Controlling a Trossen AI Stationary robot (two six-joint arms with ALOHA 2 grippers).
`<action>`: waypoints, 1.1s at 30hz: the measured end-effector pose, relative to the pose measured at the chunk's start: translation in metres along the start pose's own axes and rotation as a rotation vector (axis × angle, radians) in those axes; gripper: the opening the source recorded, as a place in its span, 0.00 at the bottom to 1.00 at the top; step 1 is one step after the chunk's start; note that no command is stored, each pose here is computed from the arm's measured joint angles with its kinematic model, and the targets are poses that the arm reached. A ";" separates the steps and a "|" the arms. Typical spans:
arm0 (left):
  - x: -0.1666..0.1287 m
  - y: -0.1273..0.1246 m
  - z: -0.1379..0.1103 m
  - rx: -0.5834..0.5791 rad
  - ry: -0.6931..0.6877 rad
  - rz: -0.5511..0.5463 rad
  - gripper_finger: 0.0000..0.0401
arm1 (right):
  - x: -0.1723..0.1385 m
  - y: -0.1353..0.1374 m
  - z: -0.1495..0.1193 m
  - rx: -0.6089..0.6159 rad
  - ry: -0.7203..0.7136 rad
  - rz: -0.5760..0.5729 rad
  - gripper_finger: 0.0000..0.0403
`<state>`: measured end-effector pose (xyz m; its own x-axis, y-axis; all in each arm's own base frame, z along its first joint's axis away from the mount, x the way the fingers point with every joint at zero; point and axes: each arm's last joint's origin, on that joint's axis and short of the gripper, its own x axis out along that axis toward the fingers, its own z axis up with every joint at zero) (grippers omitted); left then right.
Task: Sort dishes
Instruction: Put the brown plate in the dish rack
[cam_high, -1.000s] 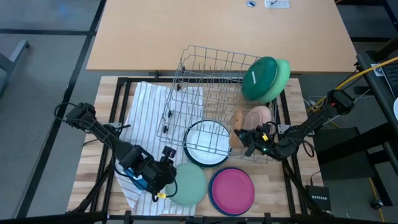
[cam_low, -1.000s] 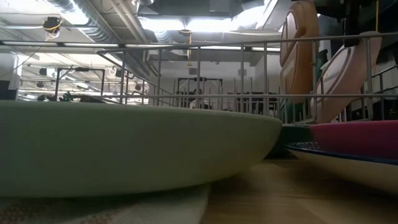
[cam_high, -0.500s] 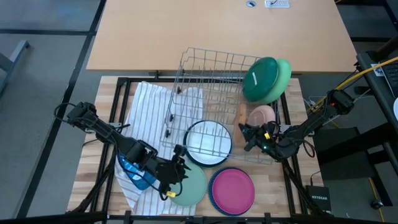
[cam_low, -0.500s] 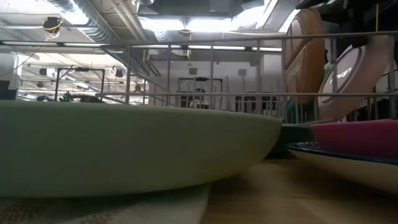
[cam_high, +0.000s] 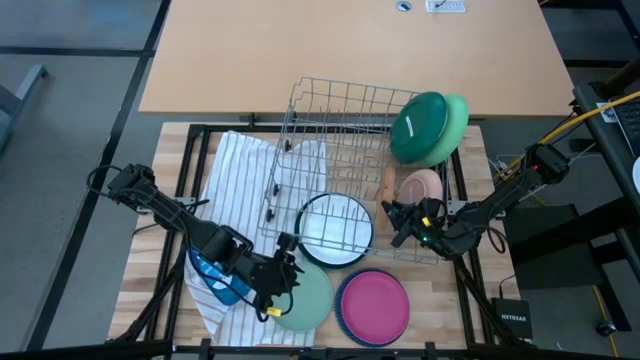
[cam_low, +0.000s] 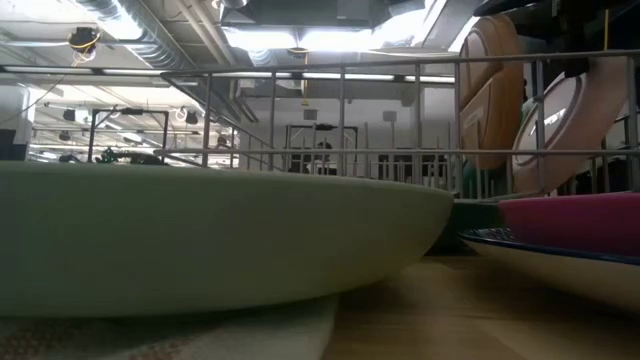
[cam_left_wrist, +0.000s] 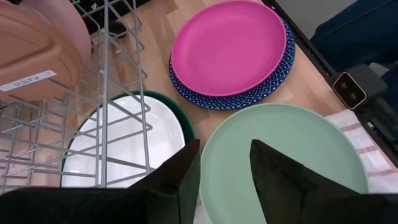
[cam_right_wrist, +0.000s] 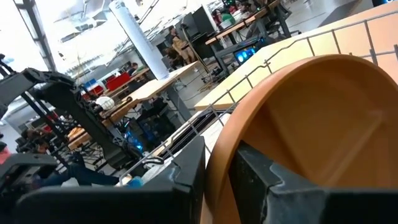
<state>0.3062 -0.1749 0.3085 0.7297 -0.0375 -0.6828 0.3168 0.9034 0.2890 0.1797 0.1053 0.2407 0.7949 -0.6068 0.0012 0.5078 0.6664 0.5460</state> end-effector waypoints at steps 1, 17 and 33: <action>0.000 0.000 0.000 0.000 0.000 0.000 0.32 | 0.000 0.000 0.000 -0.004 0.001 0.000 0.17; 0.000 0.000 0.000 -0.001 0.000 -0.001 0.32 | 0.000 -0.001 0.000 -0.023 -0.004 -0.013 0.32; 0.000 0.000 0.000 -0.029 0.001 -0.001 0.32 | -0.001 -0.001 0.007 0.027 -0.083 -0.112 0.50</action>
<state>0.3061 -0.1750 0.3083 0.7287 -0.0376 -0.6838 0.2994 0.9155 0.2687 0.1761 0.1020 0.2461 0.7032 -0.7110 0.0074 0.5817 0.5812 0.5690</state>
